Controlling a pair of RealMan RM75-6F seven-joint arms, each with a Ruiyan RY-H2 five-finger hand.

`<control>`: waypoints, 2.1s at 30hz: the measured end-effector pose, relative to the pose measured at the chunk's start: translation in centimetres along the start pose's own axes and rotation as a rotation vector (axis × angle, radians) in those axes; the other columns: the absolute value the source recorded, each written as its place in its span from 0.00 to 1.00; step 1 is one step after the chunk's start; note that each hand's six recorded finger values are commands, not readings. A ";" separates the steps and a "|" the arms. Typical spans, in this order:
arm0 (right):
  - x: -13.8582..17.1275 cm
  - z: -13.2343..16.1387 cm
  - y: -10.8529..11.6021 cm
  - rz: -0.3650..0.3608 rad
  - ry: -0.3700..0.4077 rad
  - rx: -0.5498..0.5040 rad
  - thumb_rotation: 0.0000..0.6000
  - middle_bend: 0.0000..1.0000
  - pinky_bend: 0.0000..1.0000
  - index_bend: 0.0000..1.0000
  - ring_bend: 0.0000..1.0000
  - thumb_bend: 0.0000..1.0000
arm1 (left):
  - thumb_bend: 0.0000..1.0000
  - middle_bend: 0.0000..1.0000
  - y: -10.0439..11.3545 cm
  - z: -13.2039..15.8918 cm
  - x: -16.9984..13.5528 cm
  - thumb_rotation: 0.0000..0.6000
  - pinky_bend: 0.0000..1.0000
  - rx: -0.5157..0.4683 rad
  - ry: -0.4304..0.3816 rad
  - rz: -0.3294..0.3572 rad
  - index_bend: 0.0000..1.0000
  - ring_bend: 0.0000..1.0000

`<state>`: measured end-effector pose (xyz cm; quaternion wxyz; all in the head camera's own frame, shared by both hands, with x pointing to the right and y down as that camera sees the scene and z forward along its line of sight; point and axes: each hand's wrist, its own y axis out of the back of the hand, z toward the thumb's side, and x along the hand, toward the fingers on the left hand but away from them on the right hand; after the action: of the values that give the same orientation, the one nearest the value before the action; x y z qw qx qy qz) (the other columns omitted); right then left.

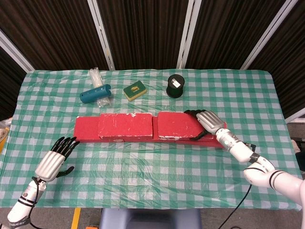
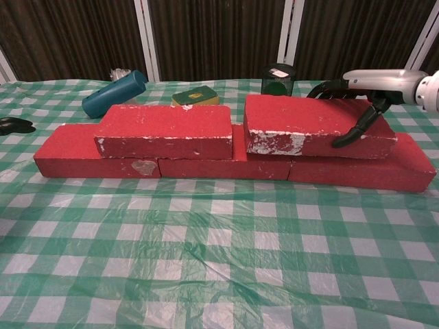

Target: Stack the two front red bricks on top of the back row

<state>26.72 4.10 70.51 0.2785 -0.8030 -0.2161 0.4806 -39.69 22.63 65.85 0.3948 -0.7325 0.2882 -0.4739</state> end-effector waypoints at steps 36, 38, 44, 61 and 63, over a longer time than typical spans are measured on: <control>-0.7 0.8 -1.0 0.017 -0.061 0.040 1.00 0.17 0.43 0.00 0.14 0.10 | 0.26 0.00 -0.1 0.1 0.1 1.00 0.01 -0.027 -0.016 -0.015 0.00 0.00; -0.7 1.1 -1.0 0.016 -0.059 0.033 1.00 0.16 0.42 0.00 0.13 0.09 | 0.26 0.00 0.0 0.1 0.1 1.00 0.01 -0.029 -0.019 -0.012 0.00 0.00; -0.3 1.4 -0.7 0.016 -0.054 0.033 1.00 0.15 0.38 0.00 0.12 0.06 | 0.26 0.00 0.1 0.2 0.0 1.00 0.01 -0.034 -0.024 -0.009 0.00 0.00; -0.5 1.6 -1.1 0.023 -0.071 0.042 0.99 0.13 0.27 0.00 0.09 0.04 | 0.26 0.00 0.2 0.3 -0.1 1.00 0.01 -0.037 -0.029 -0.010 0.00 0.00; -0.5 1.5 -1.1 0.022 -0.074 0.042 0.98 0.13 0.24 0.00 0.07 0.03 | 0.26 0.00 0.2 0.3 -0.1 1.00 0.01 -0.036 -0.027 -0.008 0.00 0.00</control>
<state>25.03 4.96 70.99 0.2819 -0.7810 -0.2075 0.5173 -39.44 22.72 65.57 0.3836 -0.7470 0.2881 -0.4603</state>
